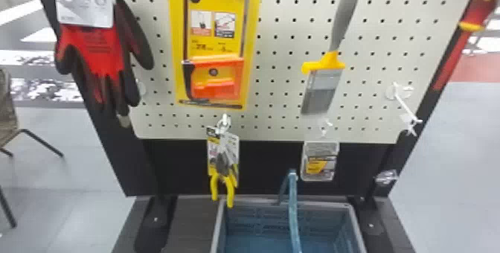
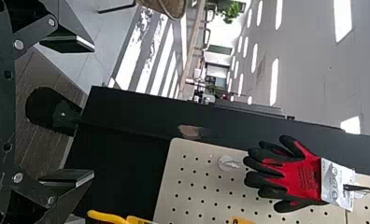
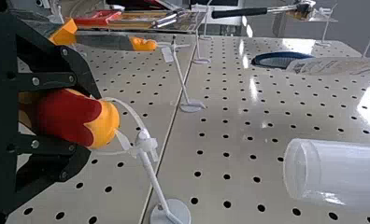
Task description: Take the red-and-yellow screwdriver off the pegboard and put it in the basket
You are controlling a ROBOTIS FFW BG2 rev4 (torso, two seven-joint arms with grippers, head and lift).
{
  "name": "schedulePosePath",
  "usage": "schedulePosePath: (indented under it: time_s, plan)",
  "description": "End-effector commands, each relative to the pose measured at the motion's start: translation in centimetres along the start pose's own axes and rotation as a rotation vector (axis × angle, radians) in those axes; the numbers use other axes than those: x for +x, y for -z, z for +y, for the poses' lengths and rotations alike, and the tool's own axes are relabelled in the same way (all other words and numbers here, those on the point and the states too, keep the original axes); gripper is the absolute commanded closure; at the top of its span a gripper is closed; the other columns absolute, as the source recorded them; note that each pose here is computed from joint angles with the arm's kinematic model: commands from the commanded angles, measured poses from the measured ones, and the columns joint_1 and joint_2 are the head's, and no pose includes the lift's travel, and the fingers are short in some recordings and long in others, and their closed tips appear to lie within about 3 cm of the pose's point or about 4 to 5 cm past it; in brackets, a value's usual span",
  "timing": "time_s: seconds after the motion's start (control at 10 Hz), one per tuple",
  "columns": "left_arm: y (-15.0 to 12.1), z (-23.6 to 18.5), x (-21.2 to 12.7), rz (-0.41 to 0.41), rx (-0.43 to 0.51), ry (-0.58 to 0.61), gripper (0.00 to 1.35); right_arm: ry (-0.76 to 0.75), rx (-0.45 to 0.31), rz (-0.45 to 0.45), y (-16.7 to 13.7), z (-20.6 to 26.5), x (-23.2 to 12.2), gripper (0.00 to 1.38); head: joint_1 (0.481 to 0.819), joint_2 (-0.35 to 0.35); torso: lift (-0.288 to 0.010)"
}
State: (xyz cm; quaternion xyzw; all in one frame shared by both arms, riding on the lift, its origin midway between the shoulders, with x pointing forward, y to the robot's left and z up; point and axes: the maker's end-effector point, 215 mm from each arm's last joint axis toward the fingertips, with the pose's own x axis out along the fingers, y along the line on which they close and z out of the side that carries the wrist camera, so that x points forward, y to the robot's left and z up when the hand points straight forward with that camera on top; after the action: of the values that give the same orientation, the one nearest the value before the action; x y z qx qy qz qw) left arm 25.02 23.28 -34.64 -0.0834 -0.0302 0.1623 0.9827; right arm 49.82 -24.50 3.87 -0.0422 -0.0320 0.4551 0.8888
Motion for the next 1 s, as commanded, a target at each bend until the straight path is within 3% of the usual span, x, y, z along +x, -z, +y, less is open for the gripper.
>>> schedulePosePath:
  time_s: [0.0, 0.9]
  plan:
    - [-0.03, 0.01, -0.01, -0.001, -0.001, 0.000, 0.33, 0.001, -0.002, 0.002, -0.01, -0.02, -0.03, 1.11, 0.549, 0.000, -0.100]
    - [0.02, 0.13, -0.22, 0.003, -0.002, 0.000, 0.33, 0.024, -0.035, 0.031, 0.03, 0.04, -0.51, 1.11, 0.549, 0.000, -0.100]
